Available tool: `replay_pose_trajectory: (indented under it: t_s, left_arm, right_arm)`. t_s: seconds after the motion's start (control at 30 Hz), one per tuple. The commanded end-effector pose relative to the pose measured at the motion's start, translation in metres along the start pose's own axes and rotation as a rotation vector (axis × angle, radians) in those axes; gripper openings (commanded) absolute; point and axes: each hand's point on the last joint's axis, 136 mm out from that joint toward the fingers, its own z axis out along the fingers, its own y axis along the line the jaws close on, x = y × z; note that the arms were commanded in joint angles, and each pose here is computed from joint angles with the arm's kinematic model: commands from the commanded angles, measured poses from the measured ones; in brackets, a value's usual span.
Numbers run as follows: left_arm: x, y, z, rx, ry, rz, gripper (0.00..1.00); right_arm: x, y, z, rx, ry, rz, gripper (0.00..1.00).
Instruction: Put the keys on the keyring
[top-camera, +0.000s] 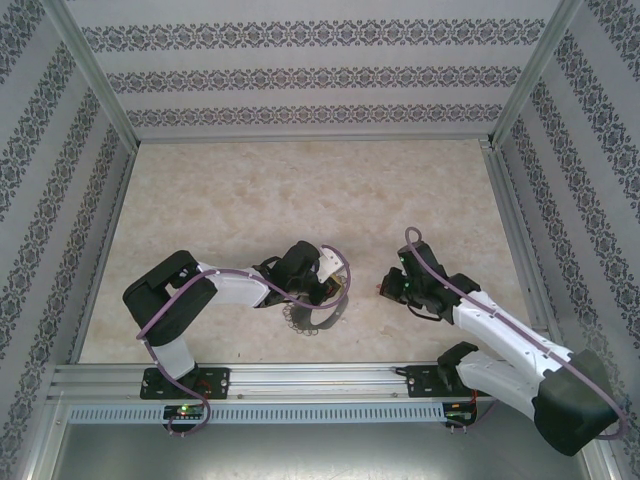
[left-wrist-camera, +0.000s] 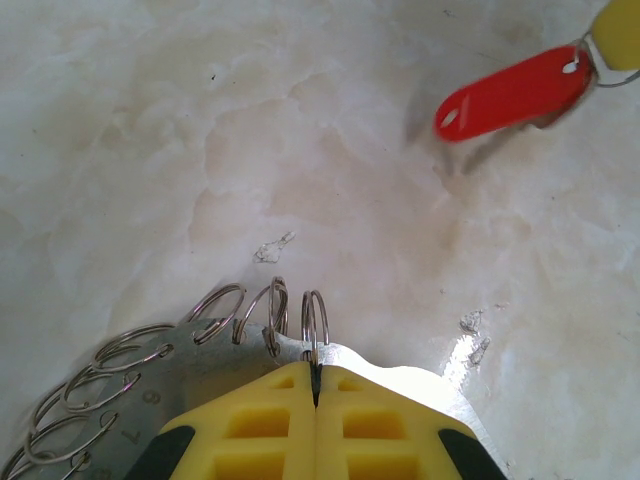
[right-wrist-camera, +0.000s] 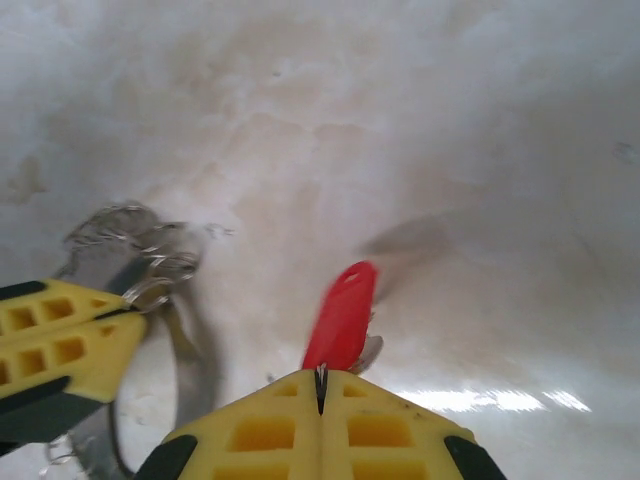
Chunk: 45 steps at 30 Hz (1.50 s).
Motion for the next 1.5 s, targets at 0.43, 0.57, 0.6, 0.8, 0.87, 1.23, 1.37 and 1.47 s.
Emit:
replay_pose_trajectory:
  t_s: [0.43,0.57,0.6,0.8,0.87,1.23,1.37,1.47]
  left_arm:
    - [-0.008,-0.003,-0.006,0.029,0.003,0.015,0.00]
    - [-0.011,-0.004,-0.009,0.030,-0.003,0.014,0.00]
    - [-0.012,-0.004,-0.010,0.029,-0.007,0.014,0.00]
    - [-0.017,-0.006,-0.015,0.030,-0.017,0.016,0.00]
    - [-0.018,-0.006,-0.017,0.028,-0.019,0.018,0.00]
    - [-0.025,-0.009,-0.021,0.034,-0.026,0.030,0.00]
    - [-0.024,-0.009,-0.021,0.034,-0.024,0.032,0.00]
    - [-0.024,-0.009,-0.022,0.035,-0.021,0.034,0.00]
  right_arm:
    - [-0.004,0.049,0.010,-0.402,-0.013,-0.203,0.00]
    - [-0.003,0.046,0.013,-0.407,0.003,-0.204,0.00]
    - [-0.002,0.045,0.013,-0.409,0.008,-0.203,0.00]
    - [0.011,0.038,0.022,-0.411,0.062,-0.205,0.00]
    - [0.011,0.039,0.021,-0.421,0.059,-0.215,0.00]
    - [0.021,0.049,0.016,-0.502,0.080,-0.333,0.00]
    - [0.026,0.053,0.015,-0.541,0.112,-0.364,0.00]
    - [0.027,0.057,0.017,-0.559,0.126,-0.379,0.00]
